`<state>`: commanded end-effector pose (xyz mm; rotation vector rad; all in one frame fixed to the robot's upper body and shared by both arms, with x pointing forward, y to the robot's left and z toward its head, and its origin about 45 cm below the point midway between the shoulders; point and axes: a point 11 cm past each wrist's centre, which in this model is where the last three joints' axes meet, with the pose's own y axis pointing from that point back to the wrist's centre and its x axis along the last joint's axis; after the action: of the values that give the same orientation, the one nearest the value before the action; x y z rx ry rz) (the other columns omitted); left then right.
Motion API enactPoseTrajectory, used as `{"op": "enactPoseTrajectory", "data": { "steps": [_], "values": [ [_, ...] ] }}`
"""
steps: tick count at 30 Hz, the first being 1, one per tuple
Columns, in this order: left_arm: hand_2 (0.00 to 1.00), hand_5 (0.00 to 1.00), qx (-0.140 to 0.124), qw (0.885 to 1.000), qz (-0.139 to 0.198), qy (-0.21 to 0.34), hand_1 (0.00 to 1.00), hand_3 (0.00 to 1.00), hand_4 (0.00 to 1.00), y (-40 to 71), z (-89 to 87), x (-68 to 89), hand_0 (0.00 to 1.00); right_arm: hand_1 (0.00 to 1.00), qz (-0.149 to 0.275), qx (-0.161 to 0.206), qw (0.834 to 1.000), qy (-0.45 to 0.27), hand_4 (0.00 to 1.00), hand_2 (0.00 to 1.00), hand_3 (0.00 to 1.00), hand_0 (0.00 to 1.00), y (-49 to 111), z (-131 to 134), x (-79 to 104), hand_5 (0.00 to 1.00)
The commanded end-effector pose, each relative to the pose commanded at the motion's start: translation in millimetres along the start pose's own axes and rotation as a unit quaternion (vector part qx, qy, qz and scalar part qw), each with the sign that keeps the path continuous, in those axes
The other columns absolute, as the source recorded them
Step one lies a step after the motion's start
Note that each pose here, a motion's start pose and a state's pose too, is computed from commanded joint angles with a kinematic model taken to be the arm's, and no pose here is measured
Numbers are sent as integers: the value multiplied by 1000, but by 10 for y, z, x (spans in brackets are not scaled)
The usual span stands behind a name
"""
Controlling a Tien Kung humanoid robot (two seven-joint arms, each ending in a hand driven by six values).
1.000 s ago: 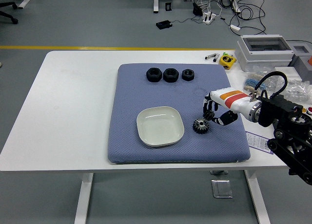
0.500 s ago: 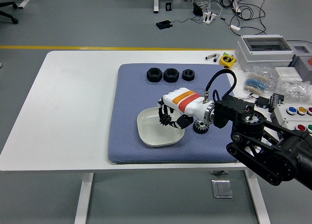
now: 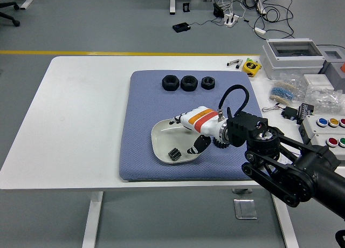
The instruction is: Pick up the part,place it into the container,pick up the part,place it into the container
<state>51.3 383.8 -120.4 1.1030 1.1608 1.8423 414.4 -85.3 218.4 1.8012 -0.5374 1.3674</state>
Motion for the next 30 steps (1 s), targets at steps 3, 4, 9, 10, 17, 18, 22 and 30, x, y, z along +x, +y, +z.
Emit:
{"op": "enactPoseTrajectory", "data": {
  "steps": [3, 4, 9, 10, 17, 18, 22, 30],
  "values": [
    [665, 590, 0, 1000, 0, 1, 590, 571, 568, 0, -6, 2, 707, 636, 25, -1, 1000, -12, 998, 798, 900, 493, 45, 43, 140, 202],
    [665, 590, 0, 1000, 0, 1, 590, 571, 568, 0, -5, 2, 707, 636, 36, -2, 999, -16, 998, 798, 900, 493, 64, 64, 205, 202],
    [665, 592, 0, 1000, 1, 0, 585, 571, 570, -1, -1, 10, 705, 629, 68, -12, 997, -18, 998, 770, 861, 486, 168, 199, 468, 199],
    [665, 592, 0, 1000, 1, 0, 585, 571, 570, -2, 0, 12, 705, 629, 68, -14, 997, -17, 998, 770, 861, 486, 182, 224, 487, 199],
    [665, 592, 0, 1000, 2, 1, 584, 572, 570, -2, -8, 17, 704, 625, 21, -53, 998, -5, 998, 753, 808, 491, 276, 573, 303, 194],
    [665, 592, 1, 1000, 2, 1, 584, 572, 570, -2, -10, 16, 704, 625, 10, -60, 998, -5, 998, 753, 808, 491, 285, 629, 244, 194],
    [664, 591, 2, 1000, 1, 1, 583, 571, 570, -1, -17, 12, 703, 628, -24, -85, 996, -4, 998, 717, 774, 519, 331, 830, 54, 184],
    [667, 591, 3, 1000, 1, 0, 587, 571, 570, 0, -23, 2, 704, 627, -53, -103, 993, -15, 998, 705, 762, 522, 376, 989, -151, 182]
  ]
}}
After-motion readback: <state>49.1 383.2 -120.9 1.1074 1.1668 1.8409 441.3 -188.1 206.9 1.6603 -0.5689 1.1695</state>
